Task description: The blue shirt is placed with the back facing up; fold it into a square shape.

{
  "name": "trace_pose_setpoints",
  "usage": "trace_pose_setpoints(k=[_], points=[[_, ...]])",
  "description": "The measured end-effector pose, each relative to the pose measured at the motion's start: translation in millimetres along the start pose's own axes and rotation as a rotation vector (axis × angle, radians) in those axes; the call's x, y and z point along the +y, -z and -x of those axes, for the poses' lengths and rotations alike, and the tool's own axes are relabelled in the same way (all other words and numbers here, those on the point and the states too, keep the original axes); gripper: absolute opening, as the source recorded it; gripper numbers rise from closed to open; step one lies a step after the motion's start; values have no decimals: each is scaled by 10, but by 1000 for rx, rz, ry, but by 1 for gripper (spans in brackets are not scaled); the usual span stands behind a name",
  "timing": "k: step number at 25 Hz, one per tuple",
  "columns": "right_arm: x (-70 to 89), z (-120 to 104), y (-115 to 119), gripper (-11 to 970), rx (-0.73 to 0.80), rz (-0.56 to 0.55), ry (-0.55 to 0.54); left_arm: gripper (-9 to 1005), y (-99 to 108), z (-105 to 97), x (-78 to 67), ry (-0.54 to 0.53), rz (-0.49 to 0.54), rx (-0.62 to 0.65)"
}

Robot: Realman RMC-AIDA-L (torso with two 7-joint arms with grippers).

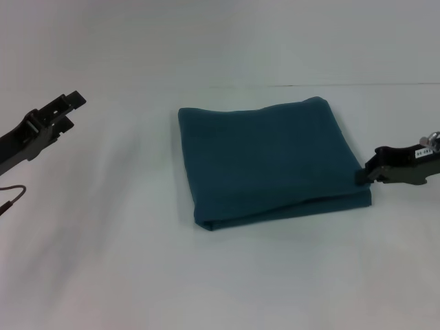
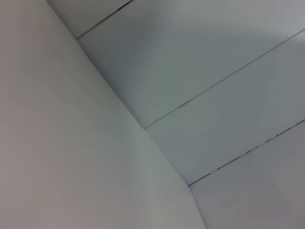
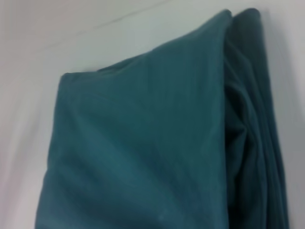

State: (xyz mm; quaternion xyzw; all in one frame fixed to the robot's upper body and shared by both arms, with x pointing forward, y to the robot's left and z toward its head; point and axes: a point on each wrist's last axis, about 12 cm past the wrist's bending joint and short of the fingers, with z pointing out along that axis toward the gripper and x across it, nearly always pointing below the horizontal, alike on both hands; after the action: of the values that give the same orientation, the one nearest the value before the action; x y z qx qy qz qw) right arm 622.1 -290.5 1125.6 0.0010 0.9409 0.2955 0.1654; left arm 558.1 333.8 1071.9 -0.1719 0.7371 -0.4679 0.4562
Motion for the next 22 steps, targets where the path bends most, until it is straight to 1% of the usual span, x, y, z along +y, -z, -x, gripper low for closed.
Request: trace_pose_setpoints(k=[4, 9, 18, 22], points=[[-52, -20, -55, 11, -10, -18, -9, 796, -12, 3, -5, -2, 0, 0], [-44, 2, -132, 11, -18, -50, 9, 795, -30, 3, -16, -3, -3, 2], [-80, 24, -143, 12, -27, -89, 4, 796, -19, -1, -8, 1, -1, -1], [-143, 74, -72, 132, -47, -138, -7, 796, -25, -2, -12, 0, -3, 1]])
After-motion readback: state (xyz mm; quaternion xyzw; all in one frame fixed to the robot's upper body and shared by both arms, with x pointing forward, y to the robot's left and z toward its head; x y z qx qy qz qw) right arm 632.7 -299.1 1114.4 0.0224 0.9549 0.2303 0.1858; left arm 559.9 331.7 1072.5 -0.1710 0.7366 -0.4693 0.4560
